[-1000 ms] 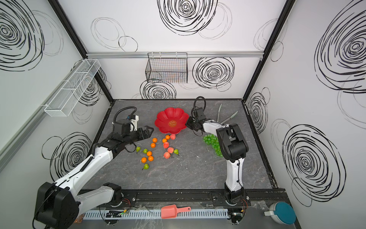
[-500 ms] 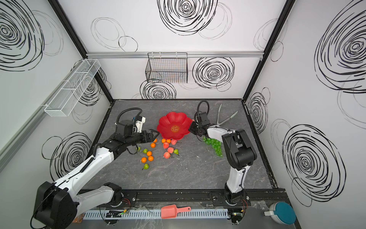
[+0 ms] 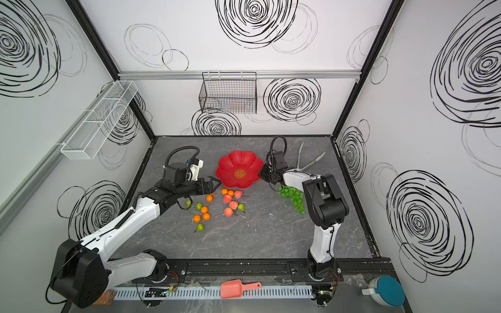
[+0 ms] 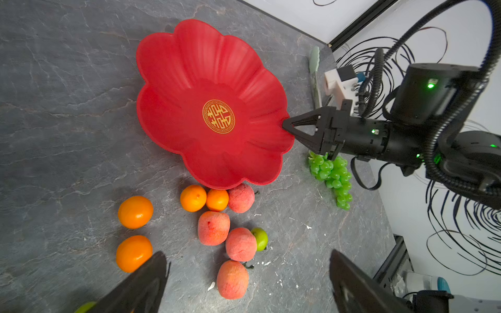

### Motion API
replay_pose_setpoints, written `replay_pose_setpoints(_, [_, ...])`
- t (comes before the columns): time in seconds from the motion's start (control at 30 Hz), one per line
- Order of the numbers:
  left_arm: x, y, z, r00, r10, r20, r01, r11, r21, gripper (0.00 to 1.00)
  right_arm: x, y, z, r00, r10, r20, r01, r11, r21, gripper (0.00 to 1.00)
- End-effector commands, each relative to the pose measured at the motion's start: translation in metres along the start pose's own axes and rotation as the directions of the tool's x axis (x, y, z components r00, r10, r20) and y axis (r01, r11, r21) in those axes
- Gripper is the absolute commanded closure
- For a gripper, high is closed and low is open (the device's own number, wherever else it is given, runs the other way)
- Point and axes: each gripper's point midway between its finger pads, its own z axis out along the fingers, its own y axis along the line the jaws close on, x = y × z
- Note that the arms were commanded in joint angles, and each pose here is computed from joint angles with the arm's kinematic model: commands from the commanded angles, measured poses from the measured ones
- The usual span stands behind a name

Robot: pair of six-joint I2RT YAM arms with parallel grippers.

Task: Arrange fruit in a fruit bowl
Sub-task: Place the fruit bowl at the top-center of the table.

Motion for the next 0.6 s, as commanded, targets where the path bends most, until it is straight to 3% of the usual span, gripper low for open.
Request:
replay_pose_setpoints(0.0, [-0.014, -0.005, -0.001, 0.999, 0.023, 0.032, -0.023, 1.0, -0.002, 0.04, -0.011, -0.001, 0.01, 1.0, 0.019, 0.016, -0.02, 1.0, 0.018, 1.0])
replay_pose_setpoints(0.33, [-0.013, 0.001, 0.005, 1.0, 0.024, 0.018, -0.024, 1.0, -0.018, 0.04, -0.018, 0.004, 0.02, 1.0, 0.018, 0.016, -0.018, 1.0, 0.019, 0.91])
replay_pose_setpoints(0.57, [-0.015, -0.004, 0.001, 0.998, 0.047, 0.029, -0.047, 0.999, -0.014, 0.04, -0.028, 0.017, 0.005, 0.999, -0.023, 0.043, 0.023, 1.0, 0.008, 0.67])
